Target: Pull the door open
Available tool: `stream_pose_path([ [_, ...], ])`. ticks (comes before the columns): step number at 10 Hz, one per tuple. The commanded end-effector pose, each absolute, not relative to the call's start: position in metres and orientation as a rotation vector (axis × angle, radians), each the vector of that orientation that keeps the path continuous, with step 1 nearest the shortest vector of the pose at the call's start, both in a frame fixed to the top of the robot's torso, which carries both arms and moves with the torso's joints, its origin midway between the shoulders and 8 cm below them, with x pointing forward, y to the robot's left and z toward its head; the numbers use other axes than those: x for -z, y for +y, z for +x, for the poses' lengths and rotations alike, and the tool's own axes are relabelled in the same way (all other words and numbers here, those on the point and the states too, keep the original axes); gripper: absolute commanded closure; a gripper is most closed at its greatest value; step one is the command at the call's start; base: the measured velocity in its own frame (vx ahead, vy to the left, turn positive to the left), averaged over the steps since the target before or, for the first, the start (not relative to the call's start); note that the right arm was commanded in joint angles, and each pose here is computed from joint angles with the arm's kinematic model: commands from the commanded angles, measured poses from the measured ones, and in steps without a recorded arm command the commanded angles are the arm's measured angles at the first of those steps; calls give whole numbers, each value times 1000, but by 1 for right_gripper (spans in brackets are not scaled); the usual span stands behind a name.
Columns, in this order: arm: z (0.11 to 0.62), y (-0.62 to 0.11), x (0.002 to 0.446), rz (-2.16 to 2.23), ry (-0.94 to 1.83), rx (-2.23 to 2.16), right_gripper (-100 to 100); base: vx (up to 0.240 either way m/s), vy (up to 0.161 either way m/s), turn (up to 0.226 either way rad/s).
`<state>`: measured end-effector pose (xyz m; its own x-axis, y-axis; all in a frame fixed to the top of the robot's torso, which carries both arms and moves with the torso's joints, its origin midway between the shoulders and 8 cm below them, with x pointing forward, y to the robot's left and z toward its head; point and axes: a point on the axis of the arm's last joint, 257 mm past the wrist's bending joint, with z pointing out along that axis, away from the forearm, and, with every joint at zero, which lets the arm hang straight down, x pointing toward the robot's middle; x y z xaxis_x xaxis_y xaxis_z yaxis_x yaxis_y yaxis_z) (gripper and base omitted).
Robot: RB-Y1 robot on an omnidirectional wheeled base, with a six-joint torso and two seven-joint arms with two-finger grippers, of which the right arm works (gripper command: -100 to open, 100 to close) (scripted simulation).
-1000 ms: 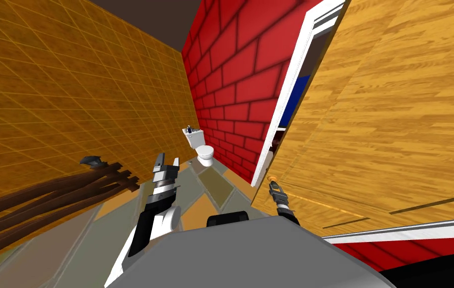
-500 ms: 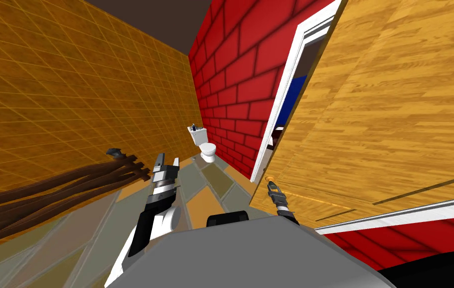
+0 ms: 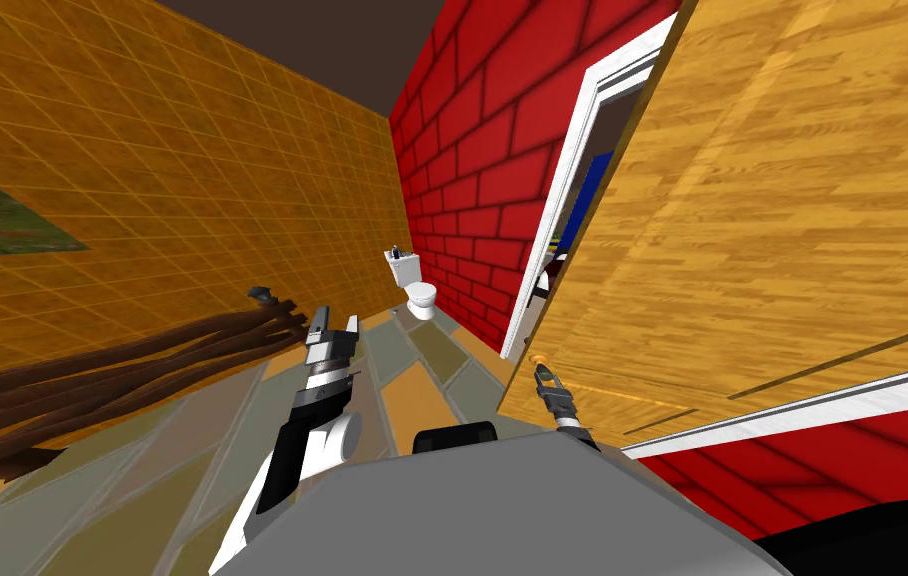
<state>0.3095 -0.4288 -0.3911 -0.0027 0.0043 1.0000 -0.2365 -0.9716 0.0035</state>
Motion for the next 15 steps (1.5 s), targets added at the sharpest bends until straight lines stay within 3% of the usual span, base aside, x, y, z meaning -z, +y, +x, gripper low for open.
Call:
stream_pose_path([
  [1, 301, -425, 393, 2108, -224, -2107, 100, -219, -11, 112],
  [15, 272, -415, 394, 2182, -95, -2171, 100, -181, -21, 97],
])
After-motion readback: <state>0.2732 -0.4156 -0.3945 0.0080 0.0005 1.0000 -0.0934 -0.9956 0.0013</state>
